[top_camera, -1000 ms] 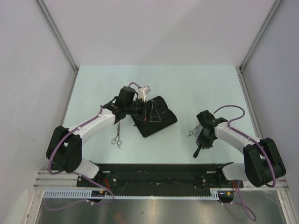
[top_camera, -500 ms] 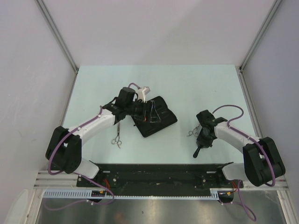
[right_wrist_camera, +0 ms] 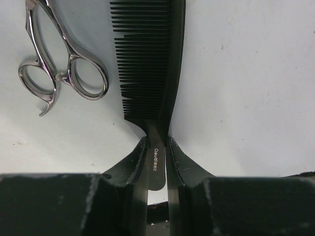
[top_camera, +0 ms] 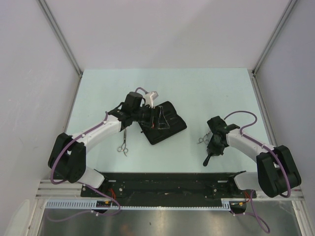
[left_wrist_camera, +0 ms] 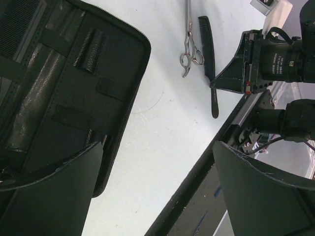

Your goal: Sort the hair-cutting tools

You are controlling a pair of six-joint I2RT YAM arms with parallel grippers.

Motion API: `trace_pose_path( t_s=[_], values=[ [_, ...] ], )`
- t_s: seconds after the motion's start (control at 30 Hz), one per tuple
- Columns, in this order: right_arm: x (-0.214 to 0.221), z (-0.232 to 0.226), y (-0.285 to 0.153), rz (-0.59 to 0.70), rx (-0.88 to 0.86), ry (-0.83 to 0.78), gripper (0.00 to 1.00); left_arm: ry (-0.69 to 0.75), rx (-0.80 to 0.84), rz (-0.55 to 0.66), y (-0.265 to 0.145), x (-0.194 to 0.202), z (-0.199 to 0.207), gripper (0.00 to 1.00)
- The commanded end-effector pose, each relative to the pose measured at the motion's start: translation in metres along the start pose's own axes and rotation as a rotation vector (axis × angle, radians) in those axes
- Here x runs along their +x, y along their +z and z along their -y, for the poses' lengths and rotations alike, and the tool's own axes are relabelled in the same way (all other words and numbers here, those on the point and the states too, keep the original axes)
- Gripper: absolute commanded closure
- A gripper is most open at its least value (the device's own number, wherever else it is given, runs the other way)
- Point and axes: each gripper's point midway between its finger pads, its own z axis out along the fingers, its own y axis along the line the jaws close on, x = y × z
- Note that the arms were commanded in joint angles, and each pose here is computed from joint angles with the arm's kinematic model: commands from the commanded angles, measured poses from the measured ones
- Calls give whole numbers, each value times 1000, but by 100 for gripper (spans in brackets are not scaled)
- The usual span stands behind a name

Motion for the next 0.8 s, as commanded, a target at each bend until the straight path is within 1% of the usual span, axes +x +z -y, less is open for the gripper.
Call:
trace_pose_path(
  t_s=[0.0,0.13,0.5,0.77],
  values=[
    [1,-8,0,7,-40,30,89,42,38,33,-6,-9,14,0],
    [-8,-16,-13,44,-80,46,90,40,44,26,-5,-8,14,0],
    [-22,-26,-35,90,-117,56,90,37,57,14,-3,-7,16,0],
    [-31,-35,-48,114,-154,60,89,70,103,4,-3,-7,29,0]
  ],
)
